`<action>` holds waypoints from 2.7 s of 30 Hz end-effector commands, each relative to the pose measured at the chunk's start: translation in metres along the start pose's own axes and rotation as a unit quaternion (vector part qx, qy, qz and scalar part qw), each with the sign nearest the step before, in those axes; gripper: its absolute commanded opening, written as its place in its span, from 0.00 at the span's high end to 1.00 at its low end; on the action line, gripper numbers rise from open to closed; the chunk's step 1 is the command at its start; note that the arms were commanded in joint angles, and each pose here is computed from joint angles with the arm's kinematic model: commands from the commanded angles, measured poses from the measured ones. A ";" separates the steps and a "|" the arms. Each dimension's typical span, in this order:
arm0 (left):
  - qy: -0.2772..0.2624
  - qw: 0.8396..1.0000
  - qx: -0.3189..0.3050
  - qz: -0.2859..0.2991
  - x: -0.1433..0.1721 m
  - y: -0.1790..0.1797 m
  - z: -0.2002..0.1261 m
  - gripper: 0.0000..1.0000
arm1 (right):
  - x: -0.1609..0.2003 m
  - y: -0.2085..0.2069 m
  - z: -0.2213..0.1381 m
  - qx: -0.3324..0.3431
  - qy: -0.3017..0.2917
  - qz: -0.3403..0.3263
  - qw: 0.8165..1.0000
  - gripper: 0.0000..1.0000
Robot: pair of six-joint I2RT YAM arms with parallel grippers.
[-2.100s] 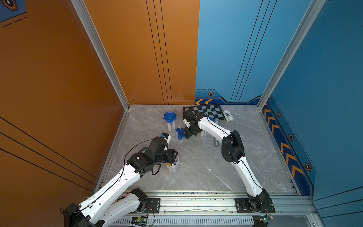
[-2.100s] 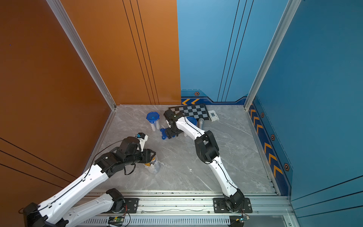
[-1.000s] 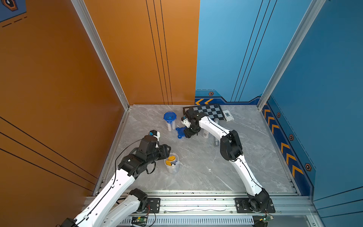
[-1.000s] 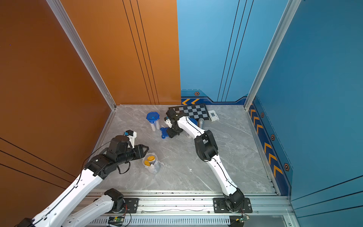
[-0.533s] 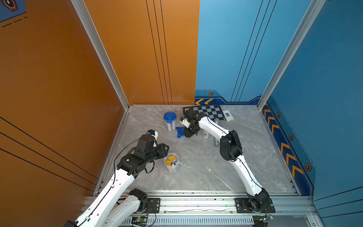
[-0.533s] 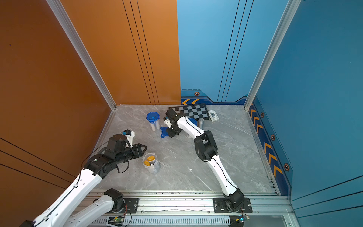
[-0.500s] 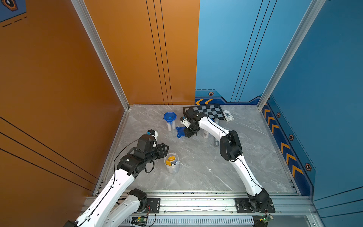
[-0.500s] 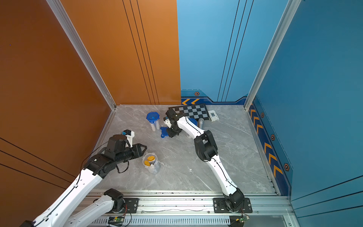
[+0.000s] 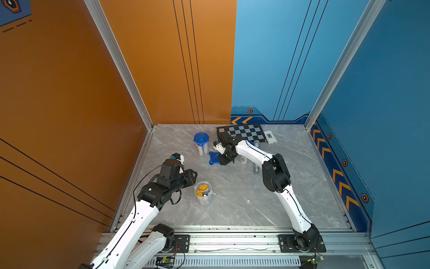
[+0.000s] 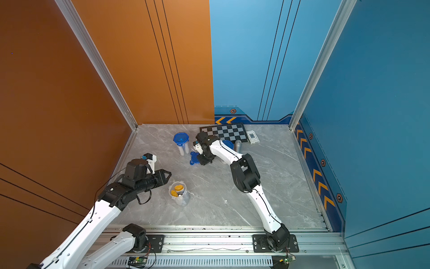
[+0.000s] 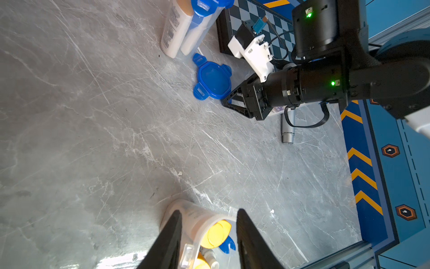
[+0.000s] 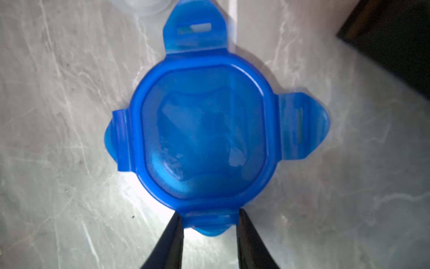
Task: Pack away toiletry kits
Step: Pick up the lid from the center of the board, then close the lid on the container.
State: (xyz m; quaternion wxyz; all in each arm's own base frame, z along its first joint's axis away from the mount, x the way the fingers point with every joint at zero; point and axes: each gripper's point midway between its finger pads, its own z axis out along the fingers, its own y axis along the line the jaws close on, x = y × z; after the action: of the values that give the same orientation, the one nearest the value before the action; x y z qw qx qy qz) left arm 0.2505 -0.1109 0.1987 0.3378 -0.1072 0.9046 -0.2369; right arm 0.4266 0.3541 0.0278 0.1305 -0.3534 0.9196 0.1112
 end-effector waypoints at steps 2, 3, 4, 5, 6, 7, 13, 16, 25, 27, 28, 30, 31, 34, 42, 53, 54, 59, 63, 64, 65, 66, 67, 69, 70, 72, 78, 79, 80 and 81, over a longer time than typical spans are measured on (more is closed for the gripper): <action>0.004 1.000 -0.014 -0.001 0.005 0.009 -0.002 0.59 | 0.013 0.015 -0.014 -0.005 0.007 0.006 1.000 0.82; 0.004 1.000 -0.015 -0.001 0.004 0.010 -0.002 0.59 | 0.013 0.017 -0.020 -0.008 0.003 0.010 1.000 0.83; 0.004 1.000 -0.015 -0.001 0.005 0.010 -0.003 0.59 | 0.013 0.019 -0.027 -0.010 -0.003 0.011 1.000 0.84; 0.004 1.000 -0.016 0.000 0.005 0.011 -0.004 0.59 | 0.012 0.020 -0.034 -0.010 -0.010 0.012 1.000 0.85; 0.004 1.000 -0.018 -0.001 0.005 0.012 -0.004 0.59 | 0.012 0.021 -0.042 -0.011 -0.017 0.015 1.000 0.85; 0.004 1.000 -0.019 0.000 0.006 0.013 -0.005 0.59 | 0.013 0.022 -0.050 -0.014 -0.024 0.018 0.999 0.86; 0.002 1.000 -0.026 -0.006 0.010 0.020 -0.008 0.61 | 0.019 0.037 -0.093 -0.032 -0.053 0.011 0.998 0.87; 0.003 0.999 -0.033 -0.010 0.011 0.025 -0.008 0.62 | 0.024 0.047 -0.114 -0.035 -0.066 -0.001 0.997 0.87; 0.005 0.995 -0.087 -0.043 0.009 0.047 -0.015 0.64 | 0.031 0.104 -0.168 -0.065 -0.110 -0.076 0.989 0.87; 0.009 0.994 -0.097 -0.057 0.007 0.050 -0.018 0.59 | 0.036 0.118 -0.180 -0.073 -0.117 -0.091 0.986 0.87; 0.009 0.993 -0.097 -0.061 0.005 0.050 -0.020 0.55 | 0.039 0.125 -0.185 -0.078 -0.118 -0.101 0.985 0.87; 0.002 0.994 -0.088 -0.062 -0.001 0.045 -0.026 0.46 | 0.047 0.142 -0.195 -0.092 -0.120 -0.122 0.981 0.87; -0.001 0.994 -0.085 -0.062 -0.003 0.043 -0.029 0.41 | 0.050 0.150 -0.199 -0.100 -0.123 -0.131 0.979 0.86; -0.009 0.996 -0.067 -0.056 -0.009 0.036 -0.037 0.25 | 0.060 0.173 -0.205 -0.120 -0.123 -0.156 0.973 0.86; 0.006 0.999 -0.022 -0.034 -0.005 0.019 -0.042 0.01 | 0.078 0.201 -0.192 -0.151 -0.097 -0.184 0.966 0.86; 0.077 0.997 -0.007 -0.020 0.025 0.016 -0.026 0.01 | 0.094 0.208 -0.170 -0.151 -0.072 -0.199 0.965 0.86; 0.080 0.997 -0.007 -0.019 0.027 0.016 -0.025 0.01 | 0.095 0.209 -0.170 -0.153 -0.072 -0.201 0.965 0.86; 0.102 0.995 -0.007 -0.021 0.037 0.017 -0.018 0.01 | 0.101 0.213 -0.161 -0.155 -0.063 -0.202 0.965 0.86; 0.115 0.993 -0.011 -0.021 0.043 0.018 -0.014 0.01 | 0.106 0.213 -0.152 -0.150 -0.055 -0.205 0.966 0.85; 0.118 0.993 -0.012 -0.021 0.044 0.019 -0.013 0.01 | 0.107 0.213 -0.151 -0.149 -0.054 -0.205 0.966 0.85; 0.122 0.992 -0.014 -0.021 0.045 0.020 -0.011 0.01 | 0.107 0.213 -0.149 -0.147 -0.052 -0.206 0.966 0.85; 0.125 0.992 -0.015 -0.022 0.047 0.020 -0.010 0.01 | 0.108 0.213 -0.148 -0.146 -0.050 -0.206 0.966 0.84; 0.128 0.991 -0.016 -0.021 0.048 0.020 -0.009 0.01 | 0.110 0.213 -0.146 -0.145 -0.048 -0.205 0.967 0.84; 0.132 0.991 -0.019 -0.020 0.049 0.020 -0.008 0.01 | 0.112 0.211 -0.143 -0.142 -0.044 -0.205 0.967 0.84; 0.133 0.991 -0.020 -0.019 0.049 0.021 -0.007 0.01 | 0.112 0.210 -0.141 -0.140 -0.044 -0.205 0.968 0.84; 0.136 0.990 -0.024 -0.018 0.050 0.021 -0.006 0.01 | 0.113 0.209 -0.139 -0.135 -0.042 -0.205 0.969 0.84; 0.151 0.988 -0.040 -0.018 0.054 0.026 -0.001 0.01 | 0.108 0.207 -0.140 -0.123 -0.050 -0.206 0.969 0.83; 0.153 0.987 -0.044 -0.016 0.055 0.027 -0.001 0.01 | 0.108 0.208 -0.141 -0.122 -0.051 -0.207 0.969 0.82; 0.156 0.987 -0.047 -0.016 0.057 0.028 -0.001 0.02 | 0.107 0.208 -0.142 -0.123 -0.053 -0.207 0.969 0.82; 0.158 0.986 -0.049 -0.016 0.058 0.029 -0.001 0.01 | 0.107 0.209 -0.143 -0.125 -0.053 -0.208 0.969 0.81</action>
State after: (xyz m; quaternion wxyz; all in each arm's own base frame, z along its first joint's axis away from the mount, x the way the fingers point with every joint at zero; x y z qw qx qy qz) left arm 0.2139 -0.1090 0.1608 0.1979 -0.1063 0.9475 -0.2275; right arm 0.1850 0.3969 0.1581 0.1545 -0.5352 0.7989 0.2267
